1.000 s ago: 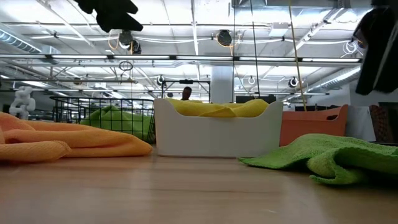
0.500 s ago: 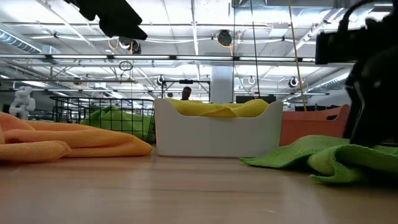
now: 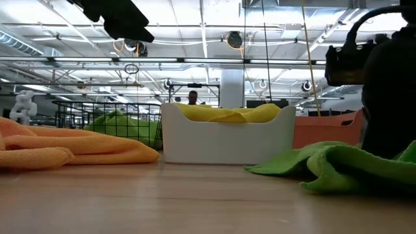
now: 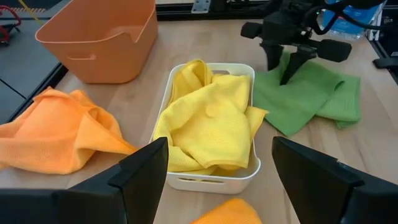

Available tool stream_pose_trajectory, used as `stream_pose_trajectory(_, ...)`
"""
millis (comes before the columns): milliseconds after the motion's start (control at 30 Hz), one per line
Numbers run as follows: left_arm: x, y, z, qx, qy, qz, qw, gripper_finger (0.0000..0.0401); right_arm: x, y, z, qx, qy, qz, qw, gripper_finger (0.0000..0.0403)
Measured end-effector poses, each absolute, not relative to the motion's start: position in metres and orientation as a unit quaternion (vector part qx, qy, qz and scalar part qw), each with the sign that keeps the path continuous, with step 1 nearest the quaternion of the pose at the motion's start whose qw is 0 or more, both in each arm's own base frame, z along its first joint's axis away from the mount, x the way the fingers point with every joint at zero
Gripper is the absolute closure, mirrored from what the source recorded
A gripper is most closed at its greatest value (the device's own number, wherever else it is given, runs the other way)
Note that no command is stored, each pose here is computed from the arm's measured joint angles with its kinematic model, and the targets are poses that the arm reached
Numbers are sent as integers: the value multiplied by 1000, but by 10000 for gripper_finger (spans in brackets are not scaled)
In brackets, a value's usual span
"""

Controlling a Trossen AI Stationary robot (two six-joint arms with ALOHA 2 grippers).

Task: Sort microfiber towel by color & place in baskets
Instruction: Put the green microfiber towel into the black wire basket

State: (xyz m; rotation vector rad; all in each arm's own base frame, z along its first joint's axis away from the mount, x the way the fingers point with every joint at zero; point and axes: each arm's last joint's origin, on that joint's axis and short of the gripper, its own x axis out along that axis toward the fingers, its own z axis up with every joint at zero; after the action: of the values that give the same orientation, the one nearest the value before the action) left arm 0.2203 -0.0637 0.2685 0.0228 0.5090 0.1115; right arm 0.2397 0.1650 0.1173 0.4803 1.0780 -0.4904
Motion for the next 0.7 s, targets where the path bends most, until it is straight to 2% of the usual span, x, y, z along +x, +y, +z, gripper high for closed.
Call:
stream_pose_trajectory(67,220,-64,269,11,250,55,967,111,240,168,119,227,498,-219,808,359)
stream_pose_trajectory(133,222,-64,270,8,243,54,969,111,238,170,123,225,489,-210,816,389)
stream_pose_trajectory(267,229,-68,269,1,227,38,973,111,235,175,137,235,469,-180,832,386)
stream_pose_trajectory(500,250,-79,264,-1,191,-13,982,111,238,186,185,244,365,-83,895,398)
stream_pose_trajectory(700,266,-92,265,-8,122,-55,991,111,248,198,229,148,287,-38,946,400)
